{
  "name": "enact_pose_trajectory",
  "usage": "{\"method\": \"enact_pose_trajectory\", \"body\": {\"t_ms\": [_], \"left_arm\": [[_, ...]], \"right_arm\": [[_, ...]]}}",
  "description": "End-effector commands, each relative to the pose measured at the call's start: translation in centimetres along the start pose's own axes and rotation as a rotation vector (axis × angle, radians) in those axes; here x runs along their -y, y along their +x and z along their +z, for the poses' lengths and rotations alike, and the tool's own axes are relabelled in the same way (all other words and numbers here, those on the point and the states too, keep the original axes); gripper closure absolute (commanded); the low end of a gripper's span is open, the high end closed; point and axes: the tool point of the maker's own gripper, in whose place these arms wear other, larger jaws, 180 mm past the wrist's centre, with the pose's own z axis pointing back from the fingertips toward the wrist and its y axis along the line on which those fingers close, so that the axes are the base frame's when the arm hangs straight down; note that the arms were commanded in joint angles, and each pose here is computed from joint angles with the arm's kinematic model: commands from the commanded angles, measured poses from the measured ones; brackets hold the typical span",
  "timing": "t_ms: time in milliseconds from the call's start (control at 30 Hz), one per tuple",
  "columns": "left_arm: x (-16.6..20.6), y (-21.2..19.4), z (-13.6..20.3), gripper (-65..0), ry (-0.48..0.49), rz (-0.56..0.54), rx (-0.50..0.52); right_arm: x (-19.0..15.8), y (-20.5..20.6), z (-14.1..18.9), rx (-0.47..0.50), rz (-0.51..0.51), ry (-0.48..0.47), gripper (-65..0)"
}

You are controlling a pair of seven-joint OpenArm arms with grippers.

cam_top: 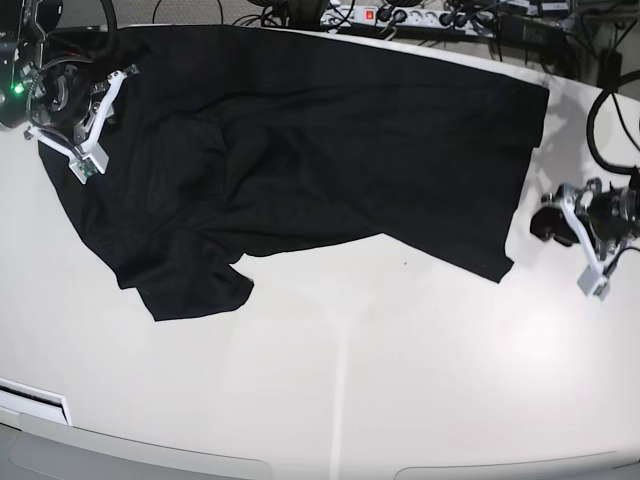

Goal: Layout the t-shirt on the table in an organized manner, then fold the t-shirt properly
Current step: 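Drag the held shirt edge with the left gripper toward the hem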

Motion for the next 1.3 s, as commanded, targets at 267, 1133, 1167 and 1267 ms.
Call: {"method": "enact_pose_trajectory", "body": {"t_ms": [267, 1133, 1167, 1267], "left_arm": [[-4.9, 0.5, -3.2, -28.4, -0.027, 0.306, 0.037], [0.7, 1.5, -11.1, -28.4, -0.128, 0.478, 0.103], [0.5, 2.1, -11.1, -28.4, -0.120, 0.466, 0.121], [-0.2, 3.5, -10.8, -28.4, -0.098, 0.446, 0.166]], "right_arm": [[0.6, 0.8, 0.5, 0.029, 0.008, -0.017, -12.2], [-0.2, 2.0, 0.6, 0.098, -0.009, 0.025, -12.2], [-0.2, 2.0, 0.6, 0.098, -0.009, 0.025, -12.2], [-0.2, 2.0, 0.6, 0.098, -0.009, 0.025, -12.2]]}}
